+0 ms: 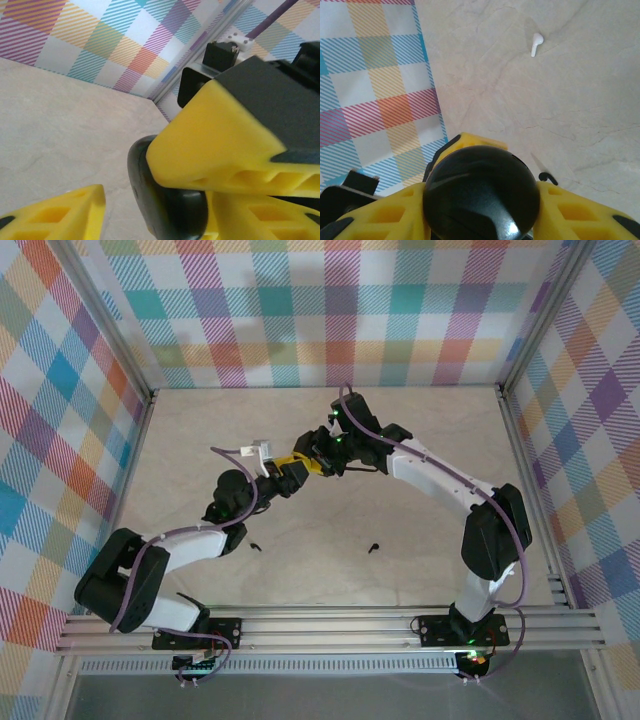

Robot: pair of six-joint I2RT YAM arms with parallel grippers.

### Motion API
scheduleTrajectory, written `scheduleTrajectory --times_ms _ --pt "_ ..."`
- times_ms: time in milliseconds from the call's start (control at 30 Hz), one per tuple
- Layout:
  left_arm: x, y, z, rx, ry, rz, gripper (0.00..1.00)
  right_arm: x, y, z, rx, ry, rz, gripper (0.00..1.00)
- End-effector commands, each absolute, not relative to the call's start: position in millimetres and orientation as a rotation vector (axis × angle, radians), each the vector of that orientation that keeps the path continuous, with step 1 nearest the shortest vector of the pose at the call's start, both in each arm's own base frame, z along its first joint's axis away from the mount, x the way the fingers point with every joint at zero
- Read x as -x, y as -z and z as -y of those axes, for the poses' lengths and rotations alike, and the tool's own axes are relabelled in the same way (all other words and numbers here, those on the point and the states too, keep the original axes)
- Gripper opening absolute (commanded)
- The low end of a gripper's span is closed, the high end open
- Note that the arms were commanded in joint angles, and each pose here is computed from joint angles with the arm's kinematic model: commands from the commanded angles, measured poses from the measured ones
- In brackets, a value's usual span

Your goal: Insert the wireless bluetooth earbuds into the charging case

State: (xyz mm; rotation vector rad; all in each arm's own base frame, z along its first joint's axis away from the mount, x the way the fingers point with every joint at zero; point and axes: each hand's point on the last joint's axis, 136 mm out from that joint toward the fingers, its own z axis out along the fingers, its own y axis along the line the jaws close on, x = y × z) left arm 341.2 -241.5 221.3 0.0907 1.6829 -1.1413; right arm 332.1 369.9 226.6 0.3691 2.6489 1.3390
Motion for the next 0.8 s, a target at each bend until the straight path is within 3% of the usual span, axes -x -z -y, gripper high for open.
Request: scheduleTrajectory --times_ms 0,100,200,333,467,600,767 --pt "-343 -241 248 -0.117 1.168 -1.609 0.52 -327 -250 -372 -0.347 -1.426 -2.598 0.43" --pt "-344 -243 249 -0.126 1.168 -1.602 0.47 -326 -250 -372 -0.349 -1.431 -2.6 0.43" --pt "-343 -244 249 -0.133 1.164 -1.598 0.28 -324 -248 -370 -0.351 -1.429 -2.601 0.43" --pt "-340 -243 249 -0.153 1.155 -1.619 0.13 -324 -247 -367 -0.342 -1.423 -2.586 0.46" --pt "-335 -241 247 -0.212 1.095 -1.672 0.03 -321 -261 -370 -0.219 -1.458 -2.539 0.63" --pt "-327 -249 234 -0.256 1.057 -1.699 0.0 -317 -284 -361 -0.021 -1.454 -2.471 0.78" --pt "-311 -271 221 -0.34 1.127 -1.727 0.0 -313 -321 -322 0.183 -1.463 -2.283 0.77"
